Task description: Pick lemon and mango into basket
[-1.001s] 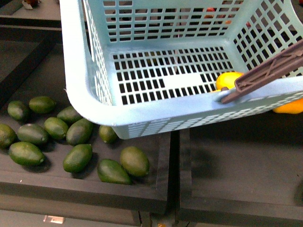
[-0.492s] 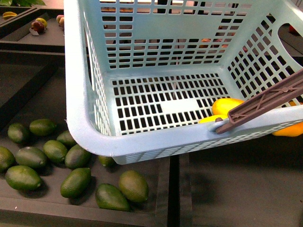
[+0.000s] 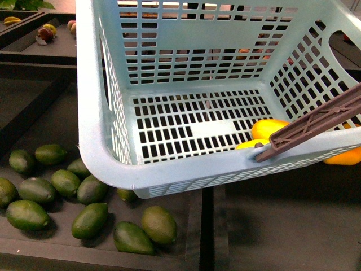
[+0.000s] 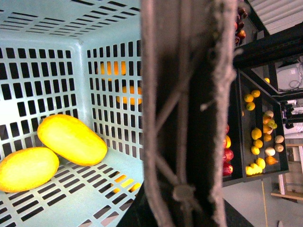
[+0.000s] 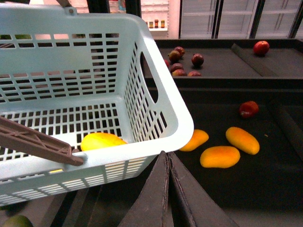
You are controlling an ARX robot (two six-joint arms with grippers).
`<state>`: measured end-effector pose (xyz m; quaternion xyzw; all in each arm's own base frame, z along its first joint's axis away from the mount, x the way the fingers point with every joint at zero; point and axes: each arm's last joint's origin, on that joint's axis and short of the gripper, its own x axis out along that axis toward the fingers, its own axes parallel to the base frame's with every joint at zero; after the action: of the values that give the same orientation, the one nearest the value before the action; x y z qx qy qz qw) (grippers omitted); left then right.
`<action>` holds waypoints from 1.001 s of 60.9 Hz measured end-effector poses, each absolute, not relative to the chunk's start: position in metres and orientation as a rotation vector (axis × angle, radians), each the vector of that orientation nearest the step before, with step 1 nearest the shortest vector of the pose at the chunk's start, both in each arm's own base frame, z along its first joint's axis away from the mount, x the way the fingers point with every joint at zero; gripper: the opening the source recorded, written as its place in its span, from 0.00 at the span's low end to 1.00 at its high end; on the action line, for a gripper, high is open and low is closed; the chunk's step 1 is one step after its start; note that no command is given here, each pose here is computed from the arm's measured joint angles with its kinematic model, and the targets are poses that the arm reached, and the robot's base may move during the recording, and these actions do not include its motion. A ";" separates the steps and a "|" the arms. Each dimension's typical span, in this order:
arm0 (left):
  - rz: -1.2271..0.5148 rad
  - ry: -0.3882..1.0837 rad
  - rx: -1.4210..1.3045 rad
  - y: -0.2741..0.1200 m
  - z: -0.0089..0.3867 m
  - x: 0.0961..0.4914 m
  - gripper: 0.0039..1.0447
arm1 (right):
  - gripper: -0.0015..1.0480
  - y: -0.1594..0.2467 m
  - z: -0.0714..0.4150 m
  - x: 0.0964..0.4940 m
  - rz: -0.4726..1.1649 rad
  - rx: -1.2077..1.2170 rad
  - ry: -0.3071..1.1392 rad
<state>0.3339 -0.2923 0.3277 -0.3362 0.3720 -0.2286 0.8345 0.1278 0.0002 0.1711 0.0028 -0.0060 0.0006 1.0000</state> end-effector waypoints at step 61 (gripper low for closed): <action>-0.482 0.787 -0.713 -0.292 0.328 0.334 0.04 | 0.02 0.000 0.169 0.097 -0.001 0.006 -0.013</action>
<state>0.3343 -0.2919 0.3277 -0.3367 0.3717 -0.2277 0.8346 0.0972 0.0001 0.1693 0.0028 -0.0064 -0.0004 1.0000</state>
